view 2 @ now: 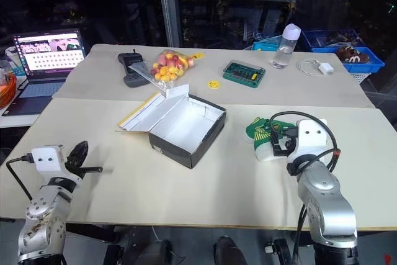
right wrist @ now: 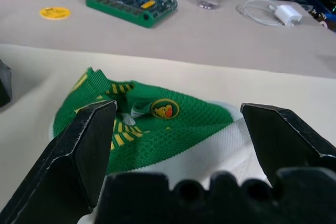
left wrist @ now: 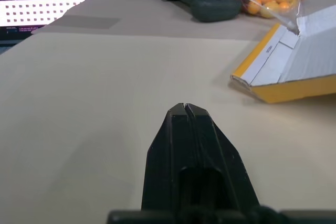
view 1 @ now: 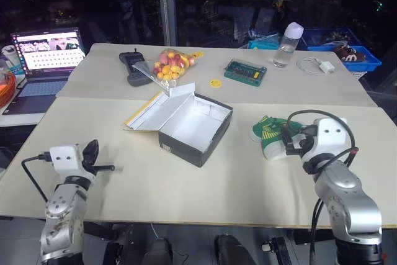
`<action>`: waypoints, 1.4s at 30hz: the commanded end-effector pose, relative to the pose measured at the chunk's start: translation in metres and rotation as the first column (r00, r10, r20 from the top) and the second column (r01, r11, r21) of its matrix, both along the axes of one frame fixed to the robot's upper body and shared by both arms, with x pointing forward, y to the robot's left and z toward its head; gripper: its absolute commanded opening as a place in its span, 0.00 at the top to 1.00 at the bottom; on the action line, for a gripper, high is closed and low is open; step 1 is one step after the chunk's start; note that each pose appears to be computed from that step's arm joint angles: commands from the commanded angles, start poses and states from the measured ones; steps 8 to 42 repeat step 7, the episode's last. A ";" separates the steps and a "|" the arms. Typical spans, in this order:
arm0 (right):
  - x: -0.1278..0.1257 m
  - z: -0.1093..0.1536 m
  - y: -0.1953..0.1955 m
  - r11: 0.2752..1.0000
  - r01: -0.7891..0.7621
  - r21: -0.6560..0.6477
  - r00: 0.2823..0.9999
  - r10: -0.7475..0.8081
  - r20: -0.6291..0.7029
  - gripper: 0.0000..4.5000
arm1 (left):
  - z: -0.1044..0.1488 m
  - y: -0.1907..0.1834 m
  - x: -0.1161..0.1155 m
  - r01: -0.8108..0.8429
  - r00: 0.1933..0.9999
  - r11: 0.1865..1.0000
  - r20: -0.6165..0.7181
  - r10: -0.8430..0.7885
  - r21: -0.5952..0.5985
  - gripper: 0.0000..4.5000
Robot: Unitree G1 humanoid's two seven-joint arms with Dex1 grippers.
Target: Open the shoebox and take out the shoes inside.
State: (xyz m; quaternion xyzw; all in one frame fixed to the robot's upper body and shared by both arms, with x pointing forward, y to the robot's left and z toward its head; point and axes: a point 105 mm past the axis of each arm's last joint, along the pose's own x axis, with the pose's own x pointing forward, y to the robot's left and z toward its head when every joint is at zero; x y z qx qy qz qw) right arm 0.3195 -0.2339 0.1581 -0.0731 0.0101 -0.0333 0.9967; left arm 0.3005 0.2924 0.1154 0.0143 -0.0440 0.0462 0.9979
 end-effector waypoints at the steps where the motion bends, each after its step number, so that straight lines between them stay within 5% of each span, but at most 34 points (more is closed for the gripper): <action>1: 0.000 0.020 -0.003 1.000 0.011 -0.019 0.997 -0.009 0.081 0.00 | 0.012 -0.001 0.003 0.004 0.999 1.000 0.048 -0.005 0.006 1.00; 42: 0.000 0.016 -0.004 1.000 0.005 -0.015 0.998 -0.004 0.065 0.00 | 0.015 -0.006 0.007 0.019 0.998 1.000 0.058 -0.019 0.011 1.00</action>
